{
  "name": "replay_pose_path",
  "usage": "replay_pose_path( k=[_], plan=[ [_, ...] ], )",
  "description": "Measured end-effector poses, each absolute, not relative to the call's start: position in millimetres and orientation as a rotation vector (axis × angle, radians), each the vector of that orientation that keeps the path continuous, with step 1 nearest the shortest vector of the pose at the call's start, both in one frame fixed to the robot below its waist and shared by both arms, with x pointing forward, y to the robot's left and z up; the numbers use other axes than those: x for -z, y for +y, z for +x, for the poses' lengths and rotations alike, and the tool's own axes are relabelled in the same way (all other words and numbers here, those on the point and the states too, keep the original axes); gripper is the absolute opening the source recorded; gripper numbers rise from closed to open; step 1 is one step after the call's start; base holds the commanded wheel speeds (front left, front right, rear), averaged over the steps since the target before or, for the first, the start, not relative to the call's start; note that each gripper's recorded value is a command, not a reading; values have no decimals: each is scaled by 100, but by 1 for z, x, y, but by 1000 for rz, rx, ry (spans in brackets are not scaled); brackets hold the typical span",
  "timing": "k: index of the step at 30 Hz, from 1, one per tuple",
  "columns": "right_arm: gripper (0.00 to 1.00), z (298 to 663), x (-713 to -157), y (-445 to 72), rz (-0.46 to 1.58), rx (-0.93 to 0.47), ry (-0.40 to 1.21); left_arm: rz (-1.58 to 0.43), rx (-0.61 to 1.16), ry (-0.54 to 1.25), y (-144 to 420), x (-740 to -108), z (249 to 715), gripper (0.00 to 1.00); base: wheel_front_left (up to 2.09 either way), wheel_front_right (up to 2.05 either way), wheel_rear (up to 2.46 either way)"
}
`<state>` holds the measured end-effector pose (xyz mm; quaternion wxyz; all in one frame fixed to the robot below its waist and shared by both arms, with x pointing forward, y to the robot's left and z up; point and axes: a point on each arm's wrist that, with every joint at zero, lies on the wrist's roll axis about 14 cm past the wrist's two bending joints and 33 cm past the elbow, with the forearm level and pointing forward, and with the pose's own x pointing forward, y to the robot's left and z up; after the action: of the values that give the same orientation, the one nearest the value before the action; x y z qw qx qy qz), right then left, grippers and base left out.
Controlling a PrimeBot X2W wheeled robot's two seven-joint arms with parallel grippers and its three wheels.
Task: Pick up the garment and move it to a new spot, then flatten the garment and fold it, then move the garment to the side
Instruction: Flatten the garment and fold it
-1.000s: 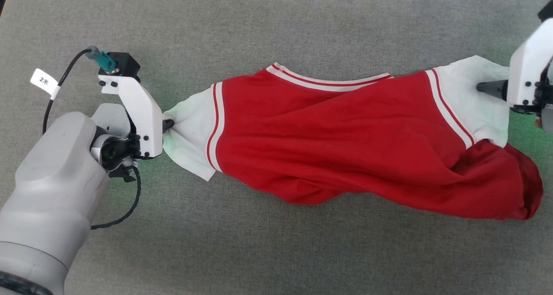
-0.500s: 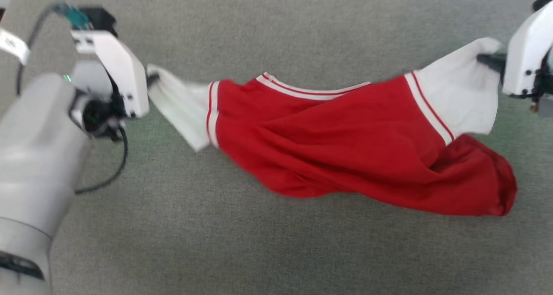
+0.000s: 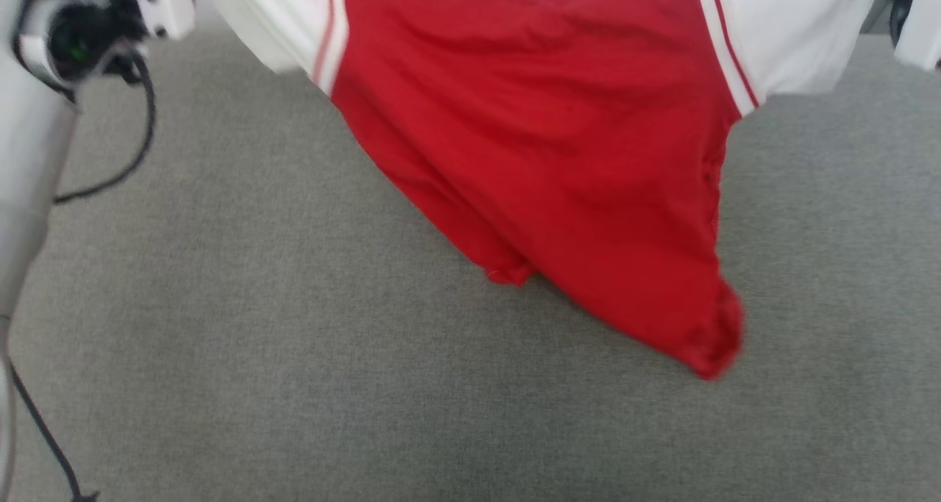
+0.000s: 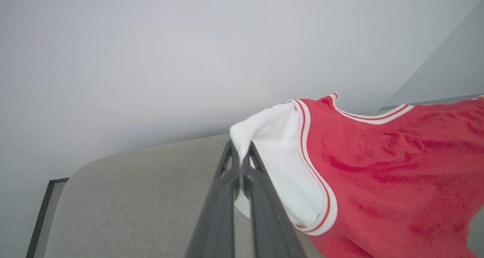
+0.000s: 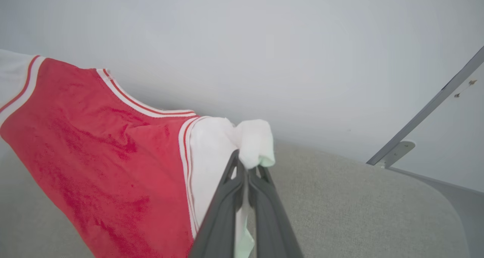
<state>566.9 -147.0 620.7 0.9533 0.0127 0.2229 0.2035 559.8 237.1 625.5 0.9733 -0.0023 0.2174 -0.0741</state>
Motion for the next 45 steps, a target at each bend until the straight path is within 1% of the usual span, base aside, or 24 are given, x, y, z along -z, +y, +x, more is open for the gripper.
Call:
replay_pose_path(
  k=[2, 3, 7, 12, 15, 21, 26, 29, 33, 35, 39, 41, 45],
  plan=[
    [0, 565, -647, -148, 21, -410, 379, 10, 154, 370, 235, -653, 561, 0, 0, 0, 0],
    [0, 563, -671, -149, 17, -401, 308, 16, 167, 310, 230, -678, 560, 0, 0, 0, 0],
    [0, 559, -712, -152, 26, -382, 186, 43, 176, 232, 226, -714, 556, 0, 0, 0, 0],
    [0, 554, -742, -153, 19, -368, 104, 53, 174, 173, 224, -743, 551, 0, 0, 0, 0],
    [0, 557, -751, -155, 20, -354, 75, 52, 179, 138, 220, -755, 553, 0, 0, 0, 0],
    [0, 580, -751, -157, -16, -317, 33, 61, 172, 76, 216, -764, 571, 0, 0, 0, 0],
    [0, 614, -742, -152, -53, -286, -22, 54, 168, -8, 212, -770, 600, 0, 0, 0, 0],
    [0, 637, -744, -151, -59, -263, -107, 58, 161, -76, 210, -773, 619, 0, 0, 0, 0],
    [0, 662, -743, -145, -88, -251, -223, 77, 155, -237, 207, -791, 639, 0, 0, 0, 0],
    [0, 672, -745, -145, -128, -241, -288, 117, 159, -314, 205, -797, 646, 0, 0, 0, 0],
    [0, 684, -753, -143, -178, -232, -422, 132, 195, -433, 196, -799, 654, 0, 0, 0, 0],
    [0, 690, -752, -139, -219, -235, -443, 143, 206, -489, 195, -803, 653, 0, 0, 0, 0],
    [0, 697, -736, -127, -245, -256, -418, 179, 207, -497, 200, -794, 654, 0, 0, 0, 0]
  ],
)
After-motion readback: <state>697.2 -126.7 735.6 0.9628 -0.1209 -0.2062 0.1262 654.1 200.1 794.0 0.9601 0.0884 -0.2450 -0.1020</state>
